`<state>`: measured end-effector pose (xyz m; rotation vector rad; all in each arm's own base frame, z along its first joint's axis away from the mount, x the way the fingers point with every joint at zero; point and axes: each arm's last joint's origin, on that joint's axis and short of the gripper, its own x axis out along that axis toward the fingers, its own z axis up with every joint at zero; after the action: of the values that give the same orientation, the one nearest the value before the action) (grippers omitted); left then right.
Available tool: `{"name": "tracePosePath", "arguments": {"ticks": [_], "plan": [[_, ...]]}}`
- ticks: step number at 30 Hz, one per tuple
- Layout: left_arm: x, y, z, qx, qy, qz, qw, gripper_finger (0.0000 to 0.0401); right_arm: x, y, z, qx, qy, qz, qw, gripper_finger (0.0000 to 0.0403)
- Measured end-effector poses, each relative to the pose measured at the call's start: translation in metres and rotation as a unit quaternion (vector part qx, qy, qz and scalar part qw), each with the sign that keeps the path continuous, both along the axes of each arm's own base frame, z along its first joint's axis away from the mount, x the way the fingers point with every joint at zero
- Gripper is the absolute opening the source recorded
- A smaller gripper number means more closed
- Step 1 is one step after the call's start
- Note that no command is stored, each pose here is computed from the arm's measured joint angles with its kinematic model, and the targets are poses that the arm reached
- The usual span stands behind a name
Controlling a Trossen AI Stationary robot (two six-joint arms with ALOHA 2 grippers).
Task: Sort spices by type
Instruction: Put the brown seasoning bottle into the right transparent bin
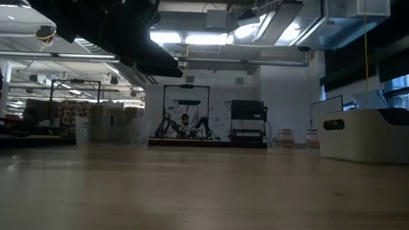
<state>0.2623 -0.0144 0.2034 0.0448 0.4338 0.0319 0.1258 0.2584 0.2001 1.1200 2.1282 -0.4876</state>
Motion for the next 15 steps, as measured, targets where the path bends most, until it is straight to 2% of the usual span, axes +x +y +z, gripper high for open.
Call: {"name": "tracePosePath", "arguments": {"ticks": [5, 15], "plan": [[0.000, 0.000, 0.000, 0.001, 0.000, 0.000, 1.000, 0.0248, 0.001, 0.007, -0.012, 0.026, 0.061, 0.031, 0.997, 0.0010], [0.000, 0.000, 0.000, 0.010, 0.001, -0.005, 1.000, 0.0248, 0.002, 0.000, -0.018, -0.014, 0.038, 0.038, 0.998, 0.0004]]}}
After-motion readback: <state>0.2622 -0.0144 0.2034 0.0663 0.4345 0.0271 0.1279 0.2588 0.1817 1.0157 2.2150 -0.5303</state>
